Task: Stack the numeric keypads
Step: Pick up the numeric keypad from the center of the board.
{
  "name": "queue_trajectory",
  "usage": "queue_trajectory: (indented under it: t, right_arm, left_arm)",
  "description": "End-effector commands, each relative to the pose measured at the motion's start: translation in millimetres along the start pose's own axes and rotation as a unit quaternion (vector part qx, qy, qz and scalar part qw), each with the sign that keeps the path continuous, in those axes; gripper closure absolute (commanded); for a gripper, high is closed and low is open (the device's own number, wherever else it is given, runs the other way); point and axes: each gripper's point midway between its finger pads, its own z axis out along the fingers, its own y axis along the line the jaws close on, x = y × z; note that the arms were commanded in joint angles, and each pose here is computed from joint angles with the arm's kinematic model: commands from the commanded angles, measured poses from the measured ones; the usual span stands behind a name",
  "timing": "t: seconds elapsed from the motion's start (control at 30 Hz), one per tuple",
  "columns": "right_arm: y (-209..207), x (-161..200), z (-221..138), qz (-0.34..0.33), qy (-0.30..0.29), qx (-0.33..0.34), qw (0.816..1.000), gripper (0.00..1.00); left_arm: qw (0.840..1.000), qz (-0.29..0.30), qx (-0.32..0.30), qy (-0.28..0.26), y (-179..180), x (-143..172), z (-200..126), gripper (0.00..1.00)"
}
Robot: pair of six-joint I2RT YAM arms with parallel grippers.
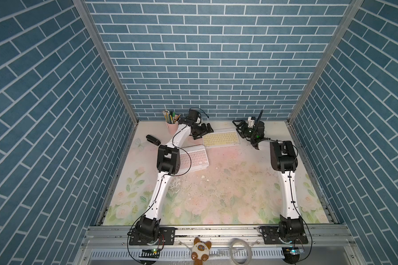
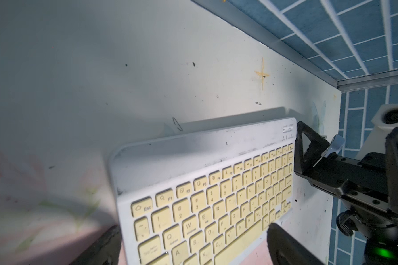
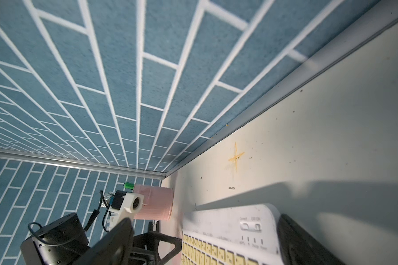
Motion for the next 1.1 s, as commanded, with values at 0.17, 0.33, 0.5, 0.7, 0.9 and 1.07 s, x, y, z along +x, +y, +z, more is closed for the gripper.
queue_trajectory:
  t: [0.17, 0.33, 0.5, 0.7, 0.9, 1.07]
  right_arm:
    - [64.1, 29.4, 16.0, 0.045, 0.007, -0.064, 0.997, 0.03]
    - [75.1, 24.5, 14.6, 0.058, -0.018, -0.084, 0.995, 0.03]
    - [89.6, 18.0, 12.9, 0.072, -0.039, -0.117, 0.990, 0.03]
    - [101.2, 18.2, 12.9, 0.075, -0.045, -0.133, 0.987, 0.03]
    - [101.6, 23.2, 14.9, 0.102, -0.061, -0.134, 0.984, 0.03]
    - [104.0, 27.2, 21.6, 0.128, -0.080, -0.136, 0.979, 0.03]
  left_arm:
    - [1.000, -0.004, 0.014, 0.026, 0.4, 17.5, 23.5, 0.00]
    - [1.000, -0.005, 0.018, 0.025, -1.4, 17.2, 24.0, 0.00]
    - [0.999, -0.004, 0.020, 0.025, -3.6, 16.9, 23.5, 0.00]
    - [0.999, -0.003, 0.021, 0.025, -4.1, 17.0, 23.1, 0.00]
    - [0.999, -0.003, 0.025, 0.022, -6.7, 16.3, 23.9, 0.00]
    - [0.999, -0.005, 0.026, 0.022, -6.9, 16.3, 24.5, 0.00]
